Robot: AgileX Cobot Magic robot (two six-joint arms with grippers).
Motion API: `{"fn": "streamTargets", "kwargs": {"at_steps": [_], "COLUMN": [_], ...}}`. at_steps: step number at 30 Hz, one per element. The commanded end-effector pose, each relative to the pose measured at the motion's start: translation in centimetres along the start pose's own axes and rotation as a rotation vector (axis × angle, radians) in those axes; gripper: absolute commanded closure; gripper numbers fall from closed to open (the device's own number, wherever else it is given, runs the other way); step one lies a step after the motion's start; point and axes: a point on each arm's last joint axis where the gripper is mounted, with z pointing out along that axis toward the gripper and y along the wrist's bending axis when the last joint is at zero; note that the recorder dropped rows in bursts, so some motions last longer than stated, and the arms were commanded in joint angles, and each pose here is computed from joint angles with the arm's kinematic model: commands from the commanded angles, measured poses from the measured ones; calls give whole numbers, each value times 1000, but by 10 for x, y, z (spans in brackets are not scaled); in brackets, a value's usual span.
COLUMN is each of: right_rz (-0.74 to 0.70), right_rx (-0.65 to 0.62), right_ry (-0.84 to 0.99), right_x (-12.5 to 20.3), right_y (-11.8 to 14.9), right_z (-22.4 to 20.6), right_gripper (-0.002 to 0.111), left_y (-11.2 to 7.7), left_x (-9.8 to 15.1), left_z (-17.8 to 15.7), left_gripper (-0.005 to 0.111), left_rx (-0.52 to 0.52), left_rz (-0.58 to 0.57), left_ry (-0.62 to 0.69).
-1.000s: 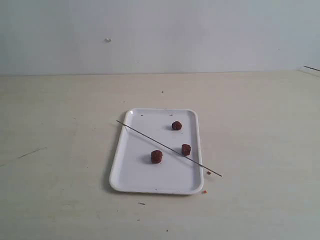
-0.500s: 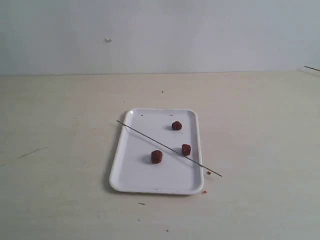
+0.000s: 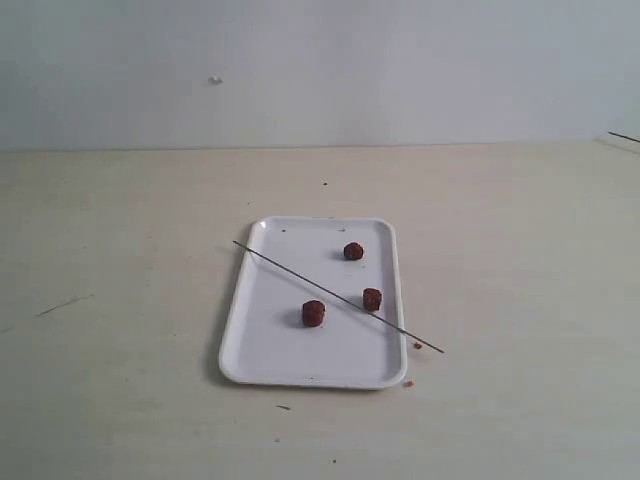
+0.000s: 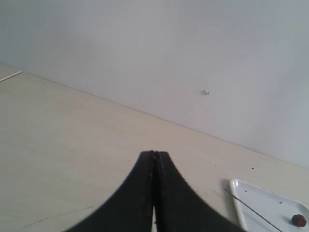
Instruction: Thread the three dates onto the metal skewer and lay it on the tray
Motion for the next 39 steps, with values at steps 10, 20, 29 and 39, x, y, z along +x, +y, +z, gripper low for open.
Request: {"fn": "streamTargets", "kwargs": {"at_steps": [10, 20, 29, 39], "right_rz": [-387, -521, -658, -582], "right_rx": [-4, -239, -416, -476], "right_ry": [1380, 1526, 1579, 1668], "right_x": [76, 145, 162, 200], "right_y": [-14, 19, 64, 66], "right_z": [171, 210, 234, 237], "right_gripper": [108, 108, 108, 88], "left_y": [-1, -1, -1, -1], "left_x": [0, 0, 0, 0], "left_z": [-1, -1, -1, -1], "left_gripper": [107, 107, 107, 107], "left_rx": [10, 10, 10, 10], "left_rz": [2, 2, 2, 2], "left_ry": [-5, -5, -5, -5]}}
